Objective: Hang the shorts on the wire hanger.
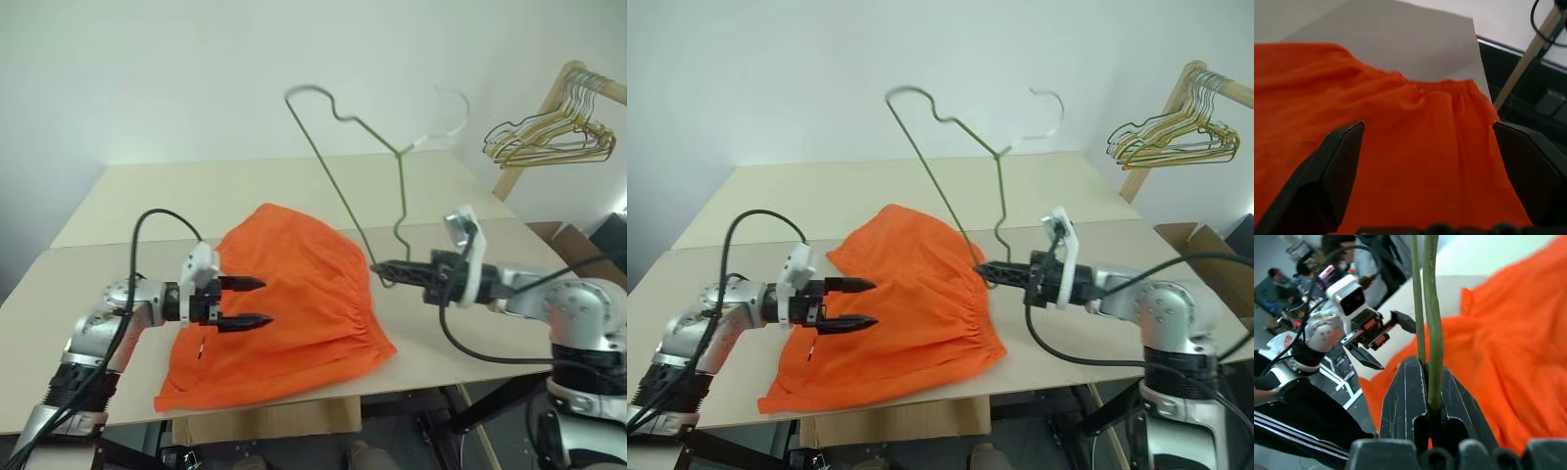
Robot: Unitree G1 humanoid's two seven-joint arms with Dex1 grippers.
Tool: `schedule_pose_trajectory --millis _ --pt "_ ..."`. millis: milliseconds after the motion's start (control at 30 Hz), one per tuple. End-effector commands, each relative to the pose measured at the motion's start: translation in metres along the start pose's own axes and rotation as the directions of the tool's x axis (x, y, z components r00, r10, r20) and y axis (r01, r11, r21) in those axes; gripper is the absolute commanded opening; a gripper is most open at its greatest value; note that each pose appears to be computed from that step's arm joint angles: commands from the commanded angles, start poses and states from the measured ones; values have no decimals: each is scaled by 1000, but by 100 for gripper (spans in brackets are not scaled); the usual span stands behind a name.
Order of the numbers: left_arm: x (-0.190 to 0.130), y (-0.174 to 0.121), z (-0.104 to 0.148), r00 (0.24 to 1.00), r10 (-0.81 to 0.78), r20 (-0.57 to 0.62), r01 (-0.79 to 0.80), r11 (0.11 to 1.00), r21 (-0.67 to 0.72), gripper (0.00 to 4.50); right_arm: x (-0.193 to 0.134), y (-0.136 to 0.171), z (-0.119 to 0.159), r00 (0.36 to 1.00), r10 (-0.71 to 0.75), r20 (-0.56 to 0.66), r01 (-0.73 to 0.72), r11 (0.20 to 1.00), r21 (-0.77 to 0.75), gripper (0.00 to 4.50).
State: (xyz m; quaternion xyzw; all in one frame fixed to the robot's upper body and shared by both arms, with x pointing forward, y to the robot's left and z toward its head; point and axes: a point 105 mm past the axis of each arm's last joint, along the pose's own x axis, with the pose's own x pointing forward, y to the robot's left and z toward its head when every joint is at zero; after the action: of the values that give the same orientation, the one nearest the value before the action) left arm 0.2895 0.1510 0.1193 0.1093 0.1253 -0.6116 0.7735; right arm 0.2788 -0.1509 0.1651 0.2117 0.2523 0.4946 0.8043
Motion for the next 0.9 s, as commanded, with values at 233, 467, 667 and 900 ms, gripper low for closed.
schedule_pose_trajectory --millis 233,467,667,900 --pt "19 -13 36 981 -145 -125 182 910 373 445 -78 -16 -72 941 -222 -255 293 912 287 0" --pt "17 -10 34 953 -204 -223 284 859 427 445 -117 5 -96 920 -196 -339 333 846 416 0" --pt "-1 -5 14 927 -195 -320 320 856 406 445 -116 18 -100 913 -146 -381 310 854 418 0" --pt "-15 -9 0 914 -175 -366 320 865 386 445 -105 21 -115 907 -86 -413 284 848 447 0"
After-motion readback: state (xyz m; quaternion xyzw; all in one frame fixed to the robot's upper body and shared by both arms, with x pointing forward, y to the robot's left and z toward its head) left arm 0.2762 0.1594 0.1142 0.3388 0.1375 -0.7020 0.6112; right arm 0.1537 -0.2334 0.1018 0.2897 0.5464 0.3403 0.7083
